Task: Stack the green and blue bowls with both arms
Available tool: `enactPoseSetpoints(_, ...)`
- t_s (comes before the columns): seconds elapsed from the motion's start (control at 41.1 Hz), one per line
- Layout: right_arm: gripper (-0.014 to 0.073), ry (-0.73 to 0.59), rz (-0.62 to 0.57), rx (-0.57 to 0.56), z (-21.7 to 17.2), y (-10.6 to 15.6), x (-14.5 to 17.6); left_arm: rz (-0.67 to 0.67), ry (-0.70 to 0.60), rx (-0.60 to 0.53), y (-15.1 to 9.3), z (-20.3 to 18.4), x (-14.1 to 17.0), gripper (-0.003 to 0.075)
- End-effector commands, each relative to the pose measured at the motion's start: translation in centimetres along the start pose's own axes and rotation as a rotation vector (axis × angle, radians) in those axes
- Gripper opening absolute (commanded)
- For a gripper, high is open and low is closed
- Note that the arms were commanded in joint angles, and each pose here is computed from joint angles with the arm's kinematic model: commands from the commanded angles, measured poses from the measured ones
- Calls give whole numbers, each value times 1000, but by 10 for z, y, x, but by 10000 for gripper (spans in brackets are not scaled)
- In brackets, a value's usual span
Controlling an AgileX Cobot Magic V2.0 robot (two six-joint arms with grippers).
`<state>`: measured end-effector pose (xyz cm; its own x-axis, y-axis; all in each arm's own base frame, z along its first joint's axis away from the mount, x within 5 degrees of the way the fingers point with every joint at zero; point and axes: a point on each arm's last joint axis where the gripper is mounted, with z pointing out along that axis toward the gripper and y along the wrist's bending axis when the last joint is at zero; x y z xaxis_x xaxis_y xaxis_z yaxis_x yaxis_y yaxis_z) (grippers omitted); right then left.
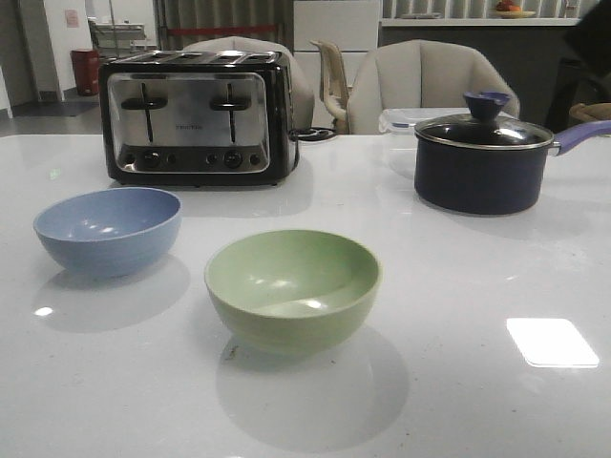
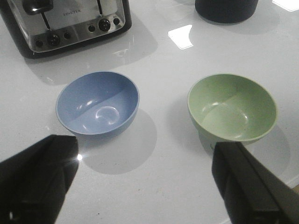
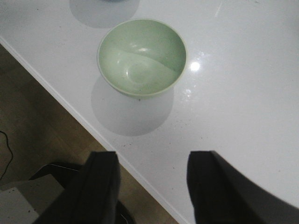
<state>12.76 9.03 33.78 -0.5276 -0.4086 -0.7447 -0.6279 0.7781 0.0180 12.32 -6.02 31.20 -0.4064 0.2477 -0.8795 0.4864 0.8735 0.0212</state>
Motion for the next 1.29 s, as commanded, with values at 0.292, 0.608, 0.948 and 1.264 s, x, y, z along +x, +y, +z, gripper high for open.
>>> enactPoseSetpoints(0.292, 442, -176, -20, 21, -27, 3, 14, 25, -99, -21, 1, -4, -15, 634)
enactPoseSetpoints(0.608, 442, -175, -20, 21, -27, 3, 14, -49, 196, -147, 29, 25, -31, 634)
enactPoseSetpoints(0.948, 442, -175, -20, 20, -27, 3, 14, -233, 375, -240, 91, 110, -53, 634)
enactPoseSetpoints(1.264, 442, -175, -20, 20, -27, 3, 14, -261, 458, -235, 123, 200, -49, 634)
